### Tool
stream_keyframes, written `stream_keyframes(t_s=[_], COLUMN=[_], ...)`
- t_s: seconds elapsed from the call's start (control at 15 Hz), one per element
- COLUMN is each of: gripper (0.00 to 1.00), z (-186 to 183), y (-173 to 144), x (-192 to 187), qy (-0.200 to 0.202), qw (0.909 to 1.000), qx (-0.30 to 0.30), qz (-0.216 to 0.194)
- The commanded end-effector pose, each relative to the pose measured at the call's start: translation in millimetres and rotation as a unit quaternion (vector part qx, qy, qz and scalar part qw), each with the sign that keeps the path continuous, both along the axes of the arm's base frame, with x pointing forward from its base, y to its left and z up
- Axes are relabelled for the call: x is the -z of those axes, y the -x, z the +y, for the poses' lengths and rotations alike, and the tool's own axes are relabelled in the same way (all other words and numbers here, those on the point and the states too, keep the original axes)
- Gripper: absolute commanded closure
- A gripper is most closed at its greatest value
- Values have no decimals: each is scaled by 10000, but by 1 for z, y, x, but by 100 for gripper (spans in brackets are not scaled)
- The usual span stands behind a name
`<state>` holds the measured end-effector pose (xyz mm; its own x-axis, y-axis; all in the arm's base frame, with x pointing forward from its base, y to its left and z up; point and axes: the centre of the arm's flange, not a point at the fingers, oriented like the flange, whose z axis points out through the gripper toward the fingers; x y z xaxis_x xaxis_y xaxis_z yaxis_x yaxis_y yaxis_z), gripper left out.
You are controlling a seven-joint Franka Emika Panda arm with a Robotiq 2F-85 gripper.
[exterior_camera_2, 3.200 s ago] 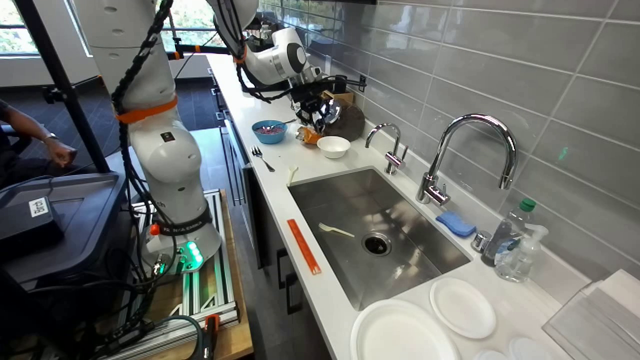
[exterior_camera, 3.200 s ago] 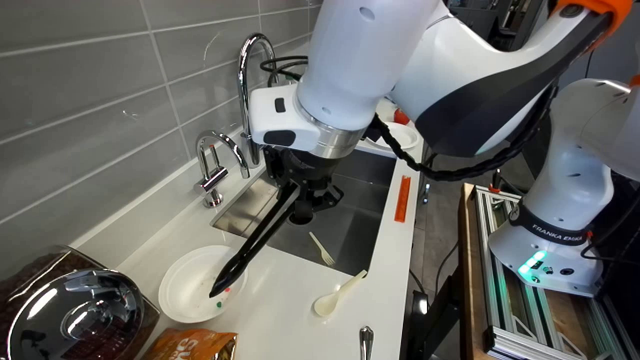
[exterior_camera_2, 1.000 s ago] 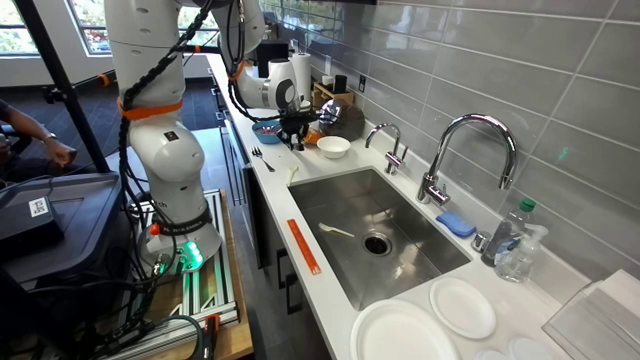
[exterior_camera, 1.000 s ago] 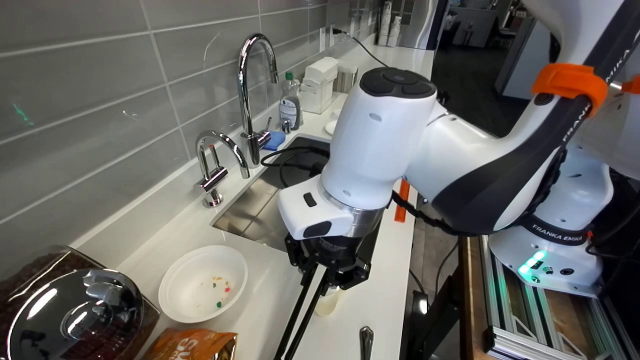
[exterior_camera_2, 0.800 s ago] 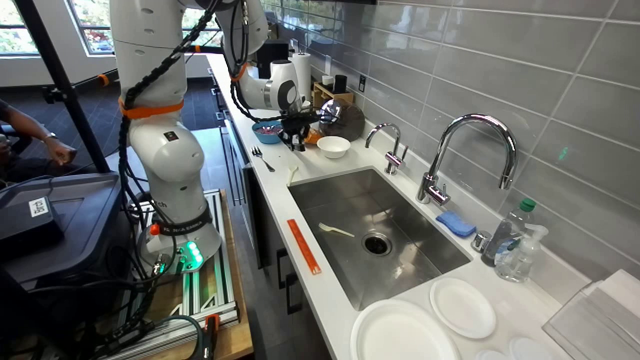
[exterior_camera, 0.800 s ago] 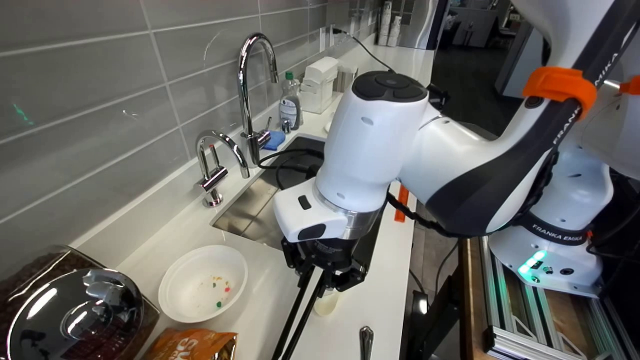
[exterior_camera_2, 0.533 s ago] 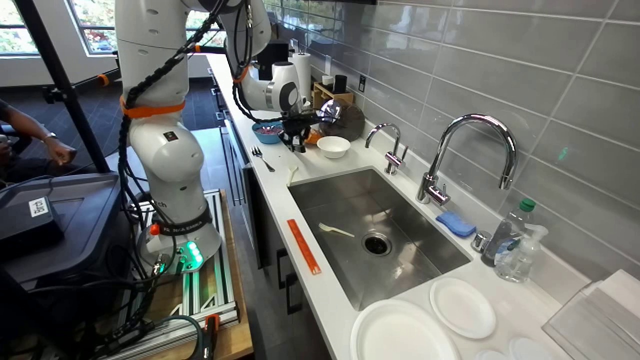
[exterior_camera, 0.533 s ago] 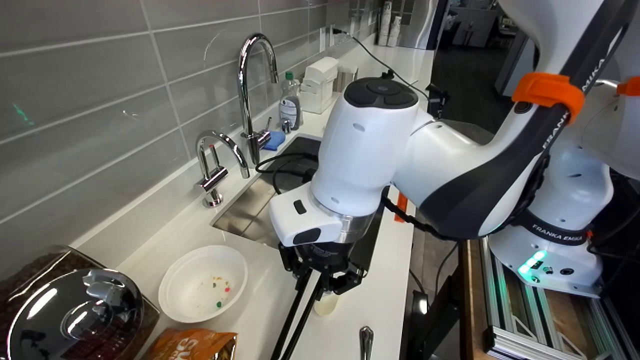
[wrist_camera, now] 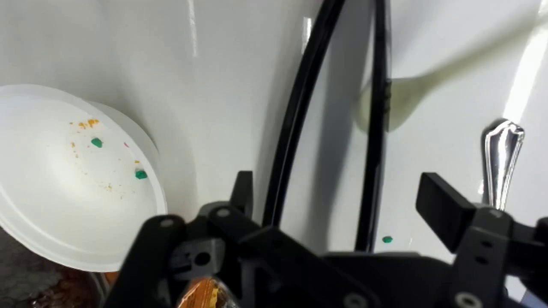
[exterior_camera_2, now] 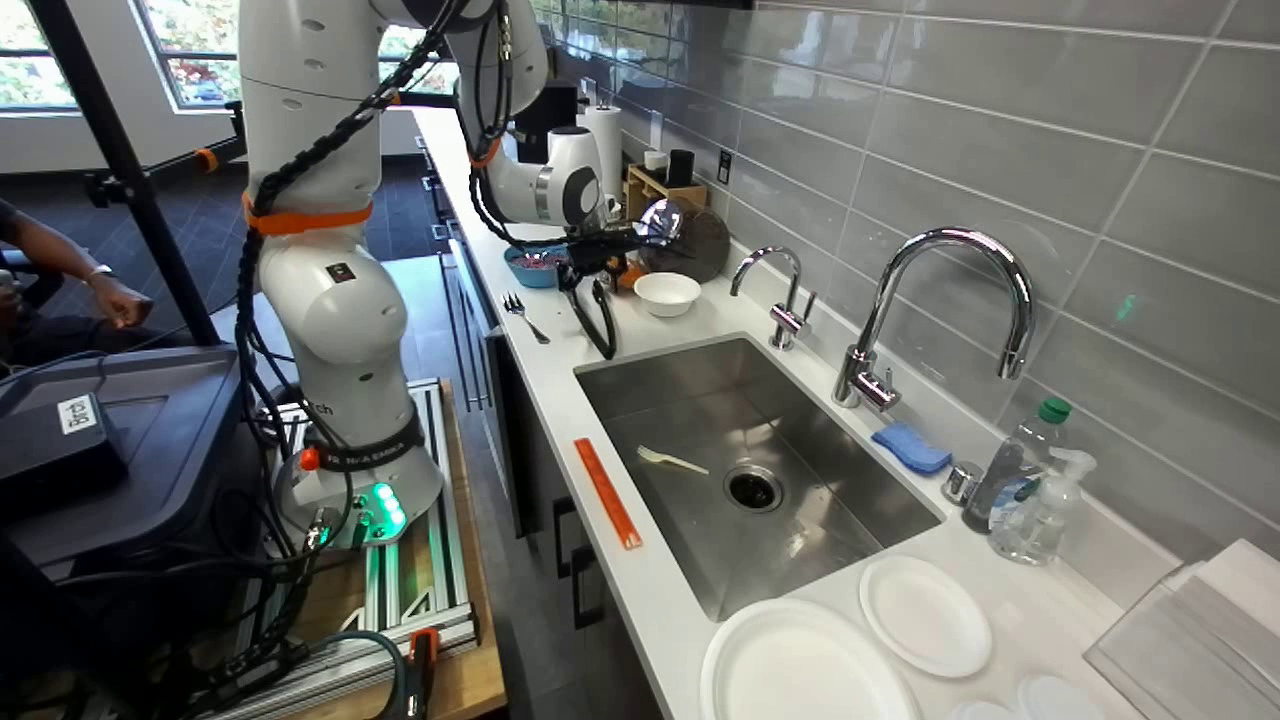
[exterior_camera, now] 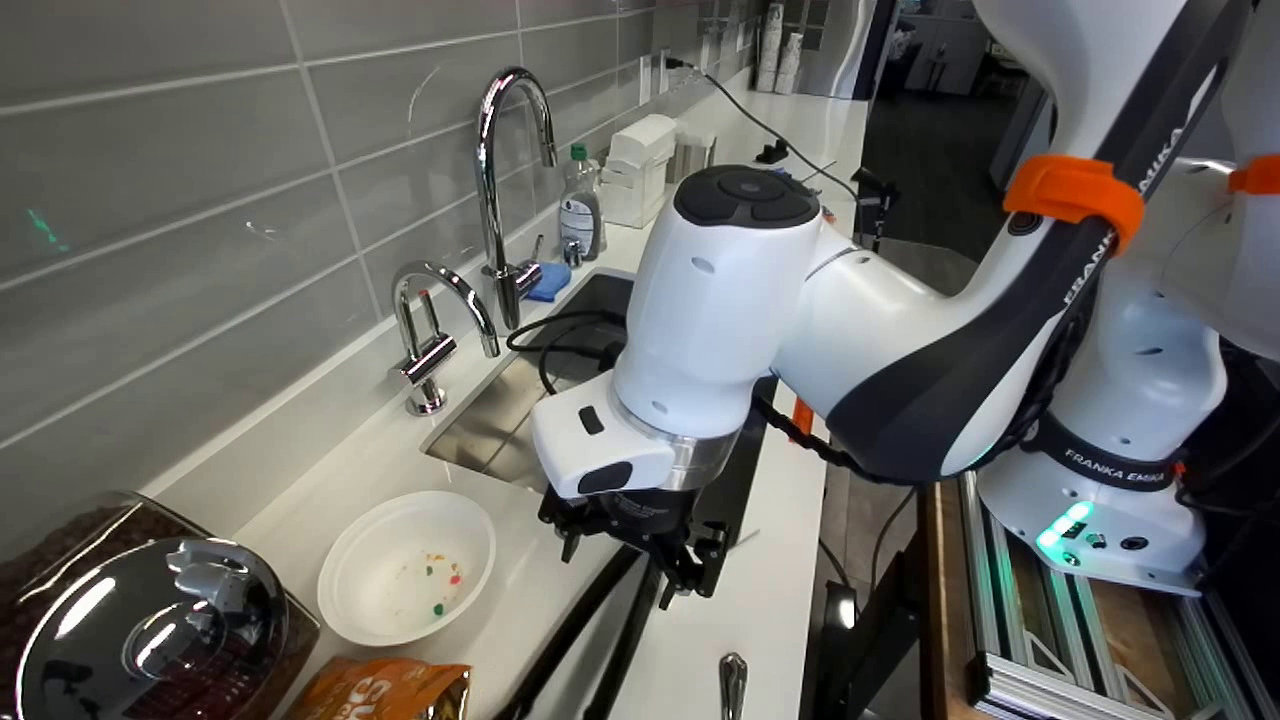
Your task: Pick up the cooking object from the counter and pick up some of the contents from the bowl and pour them in the other bowl
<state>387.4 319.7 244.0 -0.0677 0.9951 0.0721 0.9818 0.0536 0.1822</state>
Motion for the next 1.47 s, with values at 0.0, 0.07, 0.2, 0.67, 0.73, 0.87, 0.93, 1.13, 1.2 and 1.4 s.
stream_keyframes(t_s=[0.0,0.07,0.2,0.67,0.73,0.87,0.93,1.13,1.2,1.4], gripper=[0,0,0,0,0,0,0,0,0,0], z=[3,3,4,9,10,13,16,26,30,34], y=[-2,-2,-2,0,3,10,13,33,39,66], x=[6,6,4,-16,-23,-43,-53,-92,-107,-147], qy=[-58,-64,-81,-145,-181,-213,-238,-122,-108,-6], qw=[10000,10000,9999,9996,9995,9987,9979,9888,9846,9675], qx=[-29,-30,-26,-21,61,327,496,1336,1582,2365], qz=[-44,-47,-76,-222,-251,-324,-353,-647,-730,-894])
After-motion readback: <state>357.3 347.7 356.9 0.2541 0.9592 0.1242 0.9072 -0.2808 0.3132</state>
